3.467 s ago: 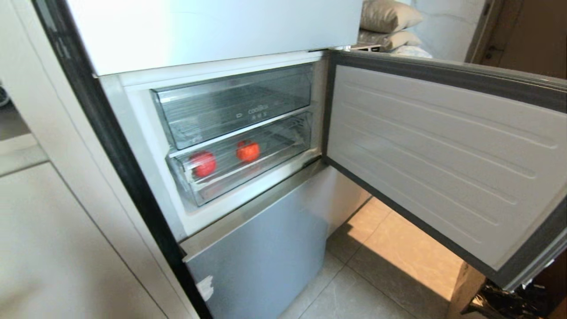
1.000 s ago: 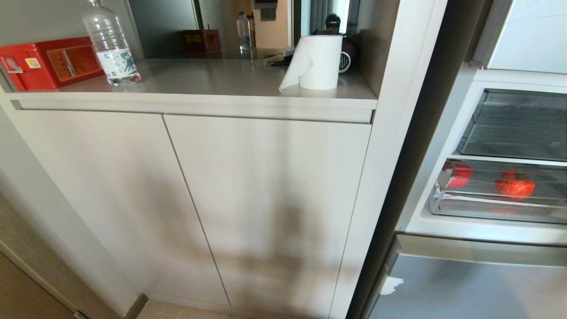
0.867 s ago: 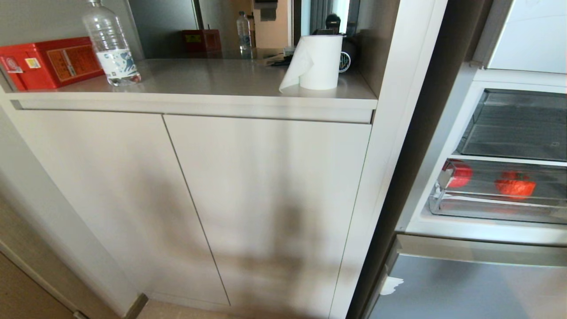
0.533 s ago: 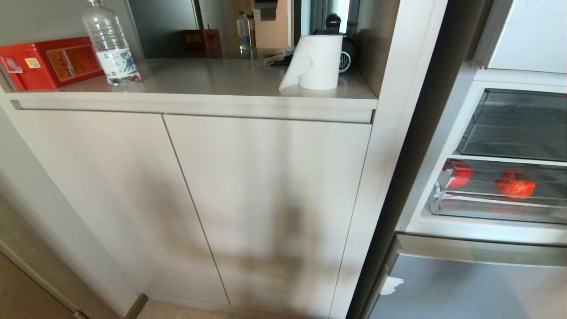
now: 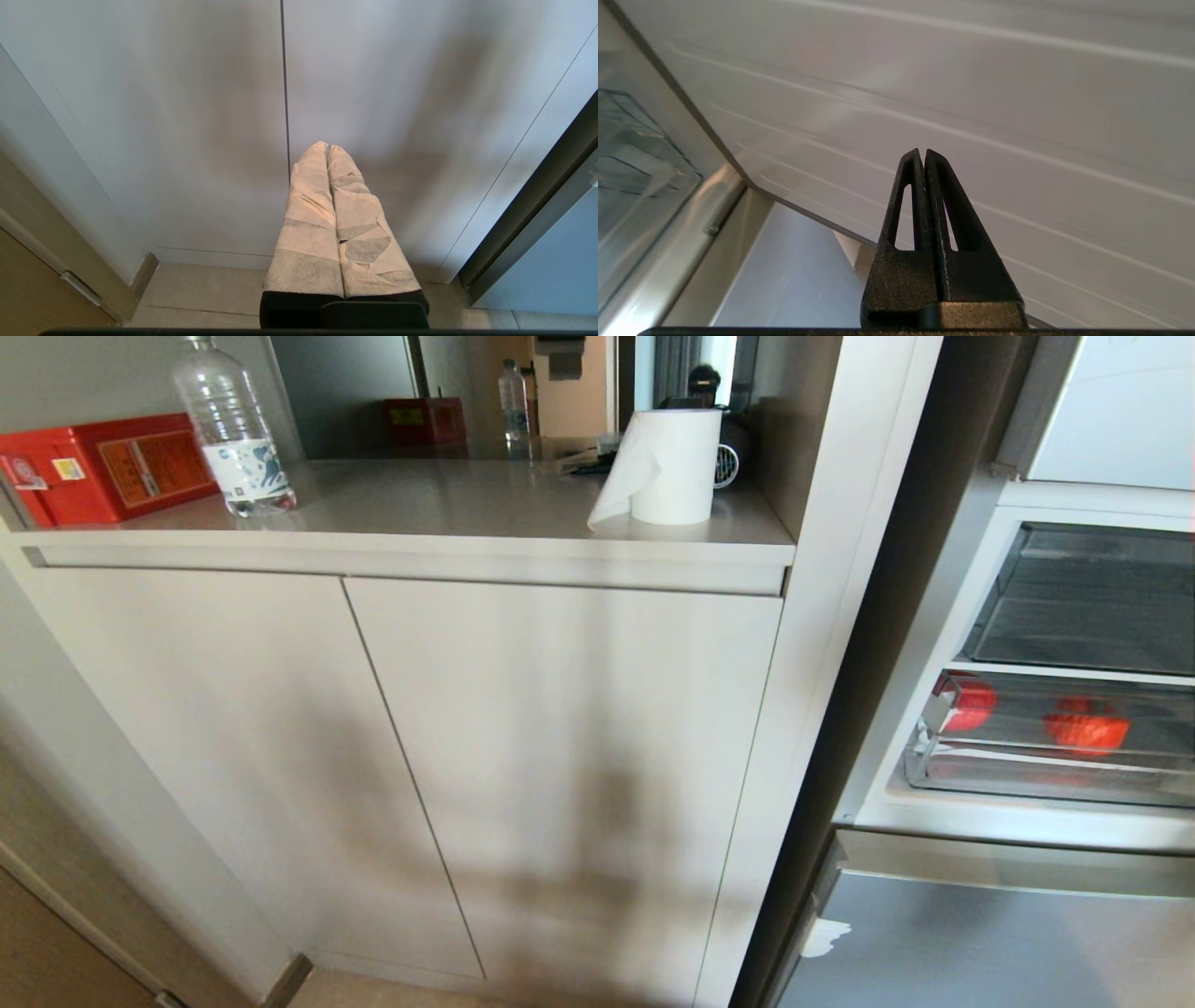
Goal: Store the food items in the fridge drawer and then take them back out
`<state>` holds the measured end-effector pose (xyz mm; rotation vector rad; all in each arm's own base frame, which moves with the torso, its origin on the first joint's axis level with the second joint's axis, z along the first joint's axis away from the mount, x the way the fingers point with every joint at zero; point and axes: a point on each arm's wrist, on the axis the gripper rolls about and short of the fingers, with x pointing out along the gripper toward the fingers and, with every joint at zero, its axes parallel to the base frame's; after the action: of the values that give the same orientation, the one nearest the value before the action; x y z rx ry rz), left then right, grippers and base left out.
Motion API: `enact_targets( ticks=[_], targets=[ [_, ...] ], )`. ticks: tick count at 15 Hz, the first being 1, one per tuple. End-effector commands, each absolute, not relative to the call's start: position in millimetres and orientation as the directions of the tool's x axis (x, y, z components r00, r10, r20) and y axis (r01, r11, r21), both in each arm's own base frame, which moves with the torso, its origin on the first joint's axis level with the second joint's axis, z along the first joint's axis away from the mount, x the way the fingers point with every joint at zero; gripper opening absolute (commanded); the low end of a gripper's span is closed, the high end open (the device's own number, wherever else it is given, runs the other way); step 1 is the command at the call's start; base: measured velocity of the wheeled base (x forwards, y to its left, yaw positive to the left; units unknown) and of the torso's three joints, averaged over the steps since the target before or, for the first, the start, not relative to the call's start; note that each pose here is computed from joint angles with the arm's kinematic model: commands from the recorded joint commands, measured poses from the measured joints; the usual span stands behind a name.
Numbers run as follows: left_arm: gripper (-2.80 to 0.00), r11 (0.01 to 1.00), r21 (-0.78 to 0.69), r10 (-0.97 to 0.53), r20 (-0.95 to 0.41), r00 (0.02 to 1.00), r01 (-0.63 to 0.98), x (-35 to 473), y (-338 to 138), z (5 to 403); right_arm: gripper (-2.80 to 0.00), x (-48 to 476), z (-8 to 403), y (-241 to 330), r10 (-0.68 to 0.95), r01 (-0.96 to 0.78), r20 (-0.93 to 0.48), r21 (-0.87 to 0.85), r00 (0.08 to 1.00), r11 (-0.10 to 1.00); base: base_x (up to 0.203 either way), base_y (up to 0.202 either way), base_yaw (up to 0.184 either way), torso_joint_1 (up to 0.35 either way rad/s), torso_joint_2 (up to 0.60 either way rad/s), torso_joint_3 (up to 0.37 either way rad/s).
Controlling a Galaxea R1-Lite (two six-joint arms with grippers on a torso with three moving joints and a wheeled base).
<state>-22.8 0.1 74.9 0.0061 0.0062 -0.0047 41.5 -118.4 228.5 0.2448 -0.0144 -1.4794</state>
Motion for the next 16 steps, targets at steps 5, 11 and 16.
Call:
enact_targets(
  ticks=[5, 11, 16],
  targets=[
    [-2.80, 1.000, 0.006, -0.005, -0.006, 1.000, 0.005, -23, 0, 75, -2.80, 47, 222, -150, -0.986, 0.985, -0.159, 0.168, 0.050, 0.023, 0.000, 0.000, 0.000, 0.000, 0.00, 0.000],
    [-2.80, 1.000, 0.006, -0.005, -0.006, 1.000, 0.005, -23, 0, 75, -2.80, 50, 220, -167, -0.988, 0.985, -0.149, 0.172, 0.030, 0.004, 0.000, 0.000, 0.000, 0.000, 0.00, 0.000],
    [-2.80, 1.000, 0.006, -0.005, -0.006, 1.000, 0.005, -23, 0, 75, -2.80, 50, 219, -171, -0.989, 0.985, -0.145, 0.174, 0.026, 0.000, 0.000, 0.000, 0.000, 0.000, 0.00, 0.000]
  ],
)
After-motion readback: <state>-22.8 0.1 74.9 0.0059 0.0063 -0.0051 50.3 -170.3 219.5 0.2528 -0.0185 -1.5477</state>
